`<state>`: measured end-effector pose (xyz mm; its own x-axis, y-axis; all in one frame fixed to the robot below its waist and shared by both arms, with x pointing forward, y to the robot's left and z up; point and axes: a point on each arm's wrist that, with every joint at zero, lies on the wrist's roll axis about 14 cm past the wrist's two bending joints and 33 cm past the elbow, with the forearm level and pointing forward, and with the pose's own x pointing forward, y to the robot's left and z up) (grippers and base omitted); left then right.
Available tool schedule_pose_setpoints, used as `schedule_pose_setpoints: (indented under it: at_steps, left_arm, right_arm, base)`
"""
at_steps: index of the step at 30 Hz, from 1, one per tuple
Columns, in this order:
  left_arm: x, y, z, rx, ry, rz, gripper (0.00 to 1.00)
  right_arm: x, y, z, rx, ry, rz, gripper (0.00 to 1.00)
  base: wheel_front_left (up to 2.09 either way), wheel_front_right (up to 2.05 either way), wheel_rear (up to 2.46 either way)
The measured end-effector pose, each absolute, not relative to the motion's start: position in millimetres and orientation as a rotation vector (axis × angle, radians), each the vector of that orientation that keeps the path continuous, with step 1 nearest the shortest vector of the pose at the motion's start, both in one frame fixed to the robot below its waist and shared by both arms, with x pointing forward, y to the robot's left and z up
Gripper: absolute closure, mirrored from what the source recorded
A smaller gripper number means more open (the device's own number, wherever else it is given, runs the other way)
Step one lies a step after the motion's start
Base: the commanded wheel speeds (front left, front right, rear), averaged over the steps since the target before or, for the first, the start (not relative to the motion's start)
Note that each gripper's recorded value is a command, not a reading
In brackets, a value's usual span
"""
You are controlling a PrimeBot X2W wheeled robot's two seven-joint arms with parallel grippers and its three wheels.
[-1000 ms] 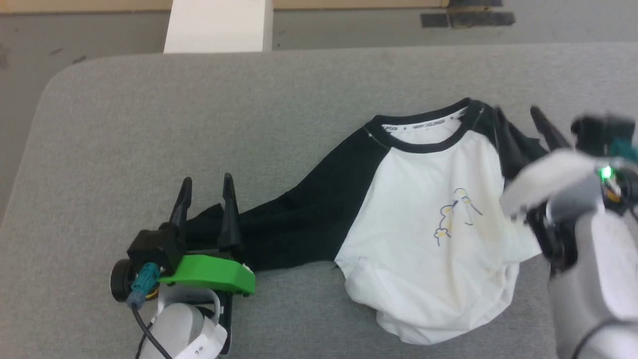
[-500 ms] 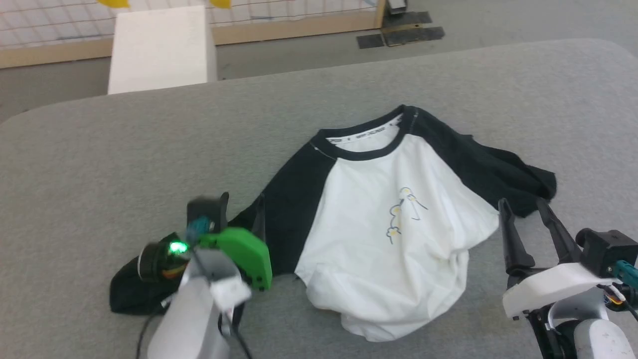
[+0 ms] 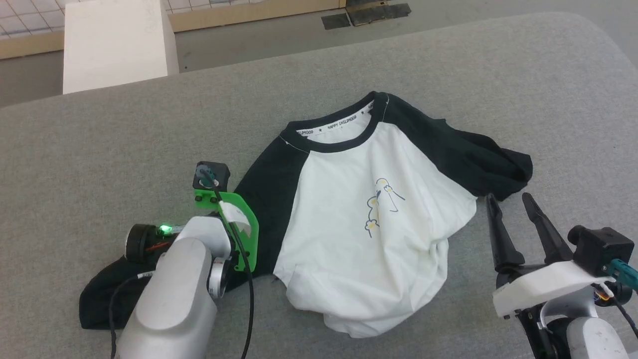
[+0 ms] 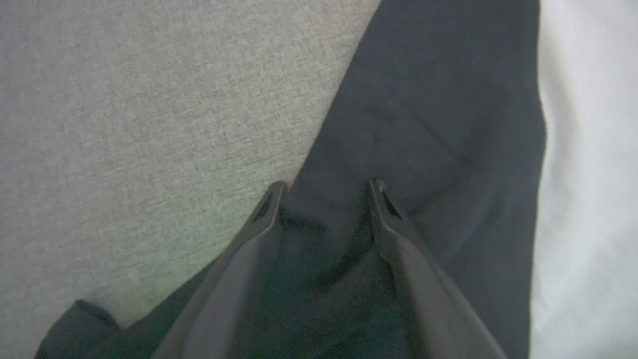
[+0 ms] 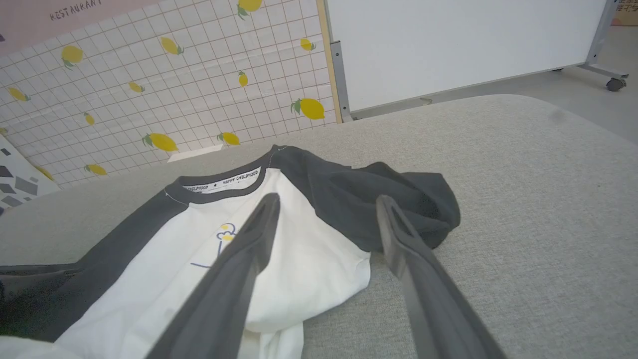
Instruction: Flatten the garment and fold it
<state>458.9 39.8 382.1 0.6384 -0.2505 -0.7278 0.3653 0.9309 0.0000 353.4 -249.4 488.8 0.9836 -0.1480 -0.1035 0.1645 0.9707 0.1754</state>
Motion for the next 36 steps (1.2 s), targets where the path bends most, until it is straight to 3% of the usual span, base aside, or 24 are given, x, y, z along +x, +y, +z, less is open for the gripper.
schedule_pose_setpoints:
  at_steps: [5,18,19,20,29,36]
  left_arm:
    - [457.0,47.8,390.0,0.058,0.753,-0.321,1.0]
    - [411.6,152.5,390.8,-0.168,0.645,0.048,1.0]
    - [409.4,154.7,393.5,-0.177,0.625,0.051,0.11]
    - [408.7,157.0,396.8,-0.188,0.601,0.057,0.0]
    - [427.7,151.1,466.5,-0.238,0.117,0.016,0.0]
    - [435.2,139.5,470.0,-0.23,0.037,-0.021,0.0]
  right_arm:
    - [357.8,-245.0,489.3,0.187,0.087,-0.143,0.0]
    - [371.4,-246.4,496.0,0.193,0.079,-0.135,0.0]
    - [370.9,-251.2,494.0,0.194,0.091,-0.149,0.0]
    - [370.7,-254.6,492.4,0.19,0.101,-0.158,0.0]
    - [395.3,-292.9,490.1,0.123,0.166,-0.263,0.0]
    - [421.1,-307.4,443.1,0.163,0.405,-0.322,0.0]
  base:
    - [0.0,0.0,0.0]
    - [0.0,0.0,0.0]
    - [0.0,0.0,0.0]
    - [0.0,0.0,0.0]
    - [0.0,0.0,0.0]
    - [0.0,0.0,0.0]
